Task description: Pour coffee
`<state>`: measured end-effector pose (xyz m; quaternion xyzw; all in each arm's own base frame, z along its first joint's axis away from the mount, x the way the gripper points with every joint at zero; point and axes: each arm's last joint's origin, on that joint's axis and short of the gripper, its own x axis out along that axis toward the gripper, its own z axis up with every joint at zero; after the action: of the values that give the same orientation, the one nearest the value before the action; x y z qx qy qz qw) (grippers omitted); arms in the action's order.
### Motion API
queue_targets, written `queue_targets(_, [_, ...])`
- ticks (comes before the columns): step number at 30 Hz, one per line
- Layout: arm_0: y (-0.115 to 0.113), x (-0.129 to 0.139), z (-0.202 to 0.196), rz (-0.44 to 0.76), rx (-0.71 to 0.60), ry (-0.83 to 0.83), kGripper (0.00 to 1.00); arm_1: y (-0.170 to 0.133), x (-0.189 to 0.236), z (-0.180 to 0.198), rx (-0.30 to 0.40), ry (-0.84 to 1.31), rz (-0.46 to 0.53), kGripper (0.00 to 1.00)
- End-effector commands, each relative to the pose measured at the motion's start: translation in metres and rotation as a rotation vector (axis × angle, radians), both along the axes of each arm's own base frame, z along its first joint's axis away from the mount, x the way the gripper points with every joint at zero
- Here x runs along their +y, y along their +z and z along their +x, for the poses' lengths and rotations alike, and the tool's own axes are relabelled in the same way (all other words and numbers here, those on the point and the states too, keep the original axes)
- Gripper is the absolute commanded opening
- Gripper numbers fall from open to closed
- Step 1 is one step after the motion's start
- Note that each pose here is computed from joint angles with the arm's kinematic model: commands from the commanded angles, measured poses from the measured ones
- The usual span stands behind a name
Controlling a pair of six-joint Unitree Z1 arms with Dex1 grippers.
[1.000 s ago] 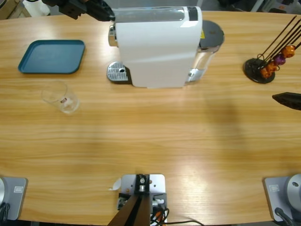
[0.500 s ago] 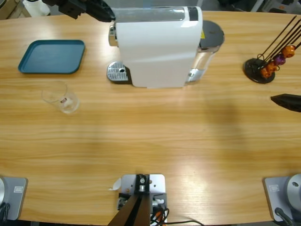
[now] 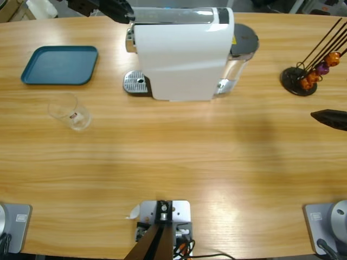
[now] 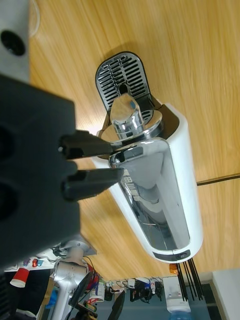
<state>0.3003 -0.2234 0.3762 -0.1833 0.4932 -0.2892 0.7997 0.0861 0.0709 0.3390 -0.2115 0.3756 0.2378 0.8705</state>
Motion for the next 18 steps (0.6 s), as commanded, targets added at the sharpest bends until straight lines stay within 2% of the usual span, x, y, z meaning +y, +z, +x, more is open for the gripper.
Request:
queue_targets(1, [0.068, -0.012, -0.026, -0.16, -0.202, -0.092, 0.0, -0.006, 0.001, -0.001, 0.027, 0.004, -0.008, 0.991])
queue_targets(7, [0.08, -0.013, -0.029, -0.182, -0.231, -0.103, 0.0, -0.006, -0.001, -0.002, 0.022, 0.004, -0.002, 0.987])
queue_targets(11, [0.092, -0.026, -0.036, -0.25, -0.339, -0.225, 0.0, -0.006, -0.001, -0.002, 0.022, 0.004, -0.002, 0.987])
queue_targets(12, [0.095, -0.028, -0.04, -0.248, -0.379, -0.253, 0.235, -0.006, -0.001, -0.002, 0.022, 0.004, -0.002, 0.987])
queue_targets(13, [0.097, -0.028, -0.044, -0.229, -0.408, -0.249, 0.661, -0.006, -0.001, -0.002, 0.02, 0.003, -0.002, 0.987])
queue_targets(14, [0.097, -0.028, -0.049, -0.195, -0.45, -0.256, 0.879, -0.005, -0.002, -0.003, 0.008, -0.003, 0.001, 0.987])
queue_targets(15, [0.094, -0.026, -0.053, -0.151, -0.488, -0.256, 0.979, -0.004, -0.005, -0.005, -0.009, -0.029, 0.01, 0.99])
queue_targets(17, [0.083, -0.016, -0.062, -0.053, -0.526, -0.232, 0.991, -0.003, -0.016, -0.008, -0.085, -0.14, 0.019, 0.983])
queue_targets(18, [0.075, -0.01, -0.067, 0.005, -0.546, -0.237, 0.997, -0.003, -0.023, -0.009, -0.133, -0.196, 0.017, 0.904])
